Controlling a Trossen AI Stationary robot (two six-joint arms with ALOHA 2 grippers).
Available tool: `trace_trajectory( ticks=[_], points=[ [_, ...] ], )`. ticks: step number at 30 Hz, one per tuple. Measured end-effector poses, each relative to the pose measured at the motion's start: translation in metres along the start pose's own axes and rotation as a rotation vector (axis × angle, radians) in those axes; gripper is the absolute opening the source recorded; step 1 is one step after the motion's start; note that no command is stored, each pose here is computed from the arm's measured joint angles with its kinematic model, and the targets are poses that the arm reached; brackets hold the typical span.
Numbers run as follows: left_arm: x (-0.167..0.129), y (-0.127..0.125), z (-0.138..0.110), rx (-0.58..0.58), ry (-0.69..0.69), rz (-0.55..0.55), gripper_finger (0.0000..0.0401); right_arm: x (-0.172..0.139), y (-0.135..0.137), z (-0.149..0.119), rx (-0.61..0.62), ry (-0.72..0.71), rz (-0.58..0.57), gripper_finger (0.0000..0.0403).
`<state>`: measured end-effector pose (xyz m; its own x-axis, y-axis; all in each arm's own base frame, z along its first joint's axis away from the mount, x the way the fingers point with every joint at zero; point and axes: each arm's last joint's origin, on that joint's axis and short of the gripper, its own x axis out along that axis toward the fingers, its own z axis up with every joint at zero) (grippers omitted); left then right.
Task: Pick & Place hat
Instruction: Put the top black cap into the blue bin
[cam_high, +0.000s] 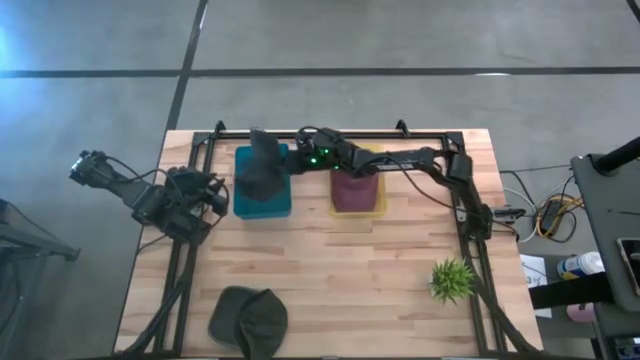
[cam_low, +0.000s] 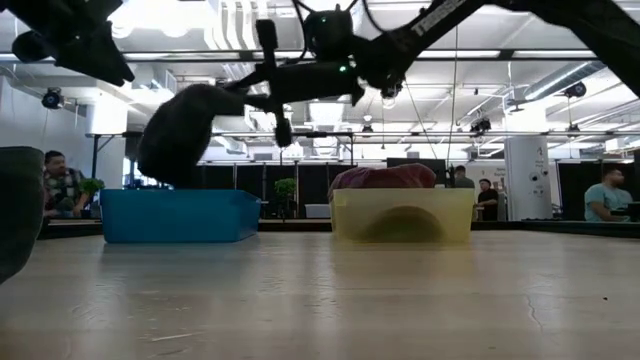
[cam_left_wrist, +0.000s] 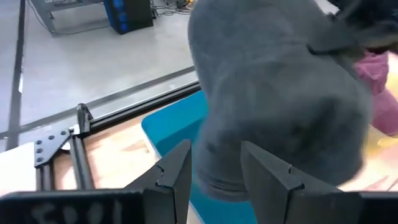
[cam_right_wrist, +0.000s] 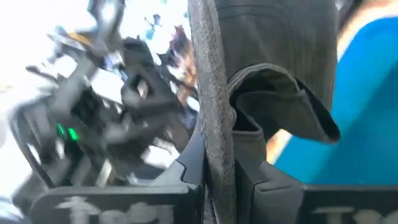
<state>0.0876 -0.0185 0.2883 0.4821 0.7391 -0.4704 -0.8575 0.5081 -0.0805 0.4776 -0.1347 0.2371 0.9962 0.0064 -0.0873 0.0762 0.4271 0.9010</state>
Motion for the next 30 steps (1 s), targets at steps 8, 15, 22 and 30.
trace_trajectory(
  ticks=[8, 15, 22, 30],
  points=[
    [0.0, -0.008, 0.0, -0.089, 0.018, -0.044, 0.0131, -0.028, -0.003, 0.013, -0.06, 0.134, -0.116, 0.0029],
    [0.001, -0.022, 0.0, -0.151, 0.015, -0.087, 0.0131, -0.013, -0.039, 0.021, -0.02, 0.16, -0.131, 0.0029],
    [0.003, -0.029, -0.004, -0.123, 0.017, -0.067, 0.0131, 0.016, -0.048, 0.014, 0.043, 0.266, -0.053, 0.0029],
    [0.005, -0.035, -0.007, -0.102, 0.018, -0.053, 0.0131, 0.039, -0.082, 0.01, 0.181, 0.354, -0.05, 0.0031]
  ],
)
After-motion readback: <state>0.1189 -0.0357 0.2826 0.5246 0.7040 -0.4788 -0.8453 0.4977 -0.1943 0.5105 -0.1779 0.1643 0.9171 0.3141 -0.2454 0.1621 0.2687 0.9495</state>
